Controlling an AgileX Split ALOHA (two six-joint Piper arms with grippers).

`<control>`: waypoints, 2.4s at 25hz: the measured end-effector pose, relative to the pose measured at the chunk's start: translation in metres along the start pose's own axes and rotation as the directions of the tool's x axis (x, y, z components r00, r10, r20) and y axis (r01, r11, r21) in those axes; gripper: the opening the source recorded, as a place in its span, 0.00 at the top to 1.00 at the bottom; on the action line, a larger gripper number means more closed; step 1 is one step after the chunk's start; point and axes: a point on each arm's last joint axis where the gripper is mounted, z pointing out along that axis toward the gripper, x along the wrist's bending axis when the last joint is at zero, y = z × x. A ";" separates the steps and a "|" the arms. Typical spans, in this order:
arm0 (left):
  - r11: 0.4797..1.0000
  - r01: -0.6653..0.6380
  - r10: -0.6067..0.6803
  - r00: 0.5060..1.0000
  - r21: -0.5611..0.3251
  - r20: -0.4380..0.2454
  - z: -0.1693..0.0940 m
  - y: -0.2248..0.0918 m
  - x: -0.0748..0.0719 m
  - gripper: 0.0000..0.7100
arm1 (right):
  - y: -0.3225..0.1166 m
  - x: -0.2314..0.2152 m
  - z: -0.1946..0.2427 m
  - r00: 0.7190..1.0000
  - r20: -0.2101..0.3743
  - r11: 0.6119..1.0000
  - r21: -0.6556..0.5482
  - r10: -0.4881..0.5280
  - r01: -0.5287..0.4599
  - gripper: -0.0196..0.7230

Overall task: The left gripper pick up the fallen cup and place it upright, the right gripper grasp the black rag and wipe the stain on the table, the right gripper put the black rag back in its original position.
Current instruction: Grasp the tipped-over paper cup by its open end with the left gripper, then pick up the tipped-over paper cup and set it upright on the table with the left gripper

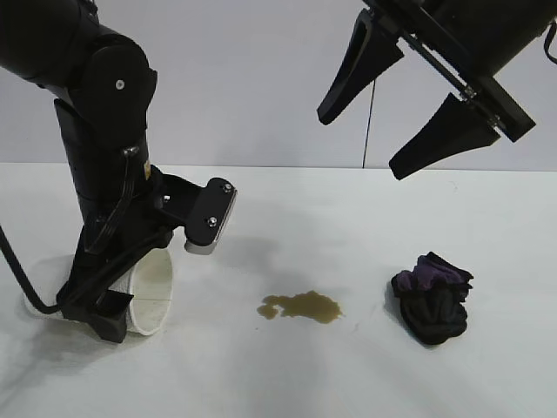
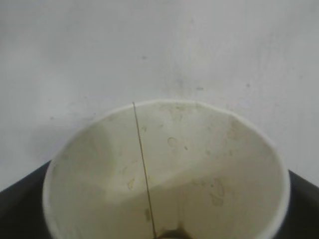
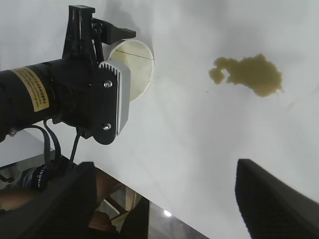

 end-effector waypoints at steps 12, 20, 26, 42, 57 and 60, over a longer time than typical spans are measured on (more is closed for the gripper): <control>0.999 0.047 -0.047 0.999 -0.008 0.000 0.000 0.001 0.000 0.22 | 0.001 0.000 0.000 1.000 0.002 1.000 -0.012 -0.003 0.003 0.25; 0.999 0.044 -0.044 0.999 -0.024 -0.030 -0.007 0.001 0.003 0.26 | 0.002 0.000 0.000 1.000 0.003 1.000 -0.020 -0.003 0.003 0.25; 0.959 0.088 -0.145 0.970 -0.270 -0.197 -0.057 -0.002 0.019 0.26 | 0.003 0.000 0.000 1.000 0.005 1.000 -0.029 -0.004 0.004 0.25; 0.249 0.381 -0.518 0.829 -0.890 0.210 -0.136 -0.113 0.035 0.26 | 0.003 -0.002 0.000 1.000 0.021 0.999 -0.029 -0.017 0.017 0.25; 0.338 0.145 -0.581 0.810 -0.930 -0.084 -0.074 -0.131 -0.003 0.26 | 0.003 -0.002 0.000 1.000 0.023 0.999 -0.028 -0.019 0.020 0.25; 0.343 0.167 -0.572 0.818 -0.924 -0.064 -0.055 -0.130 -0.002 0.26 | 0.003 -0.002 0.000 1.000 0.024 0.999 -0.034 -0.019 0.020 0.25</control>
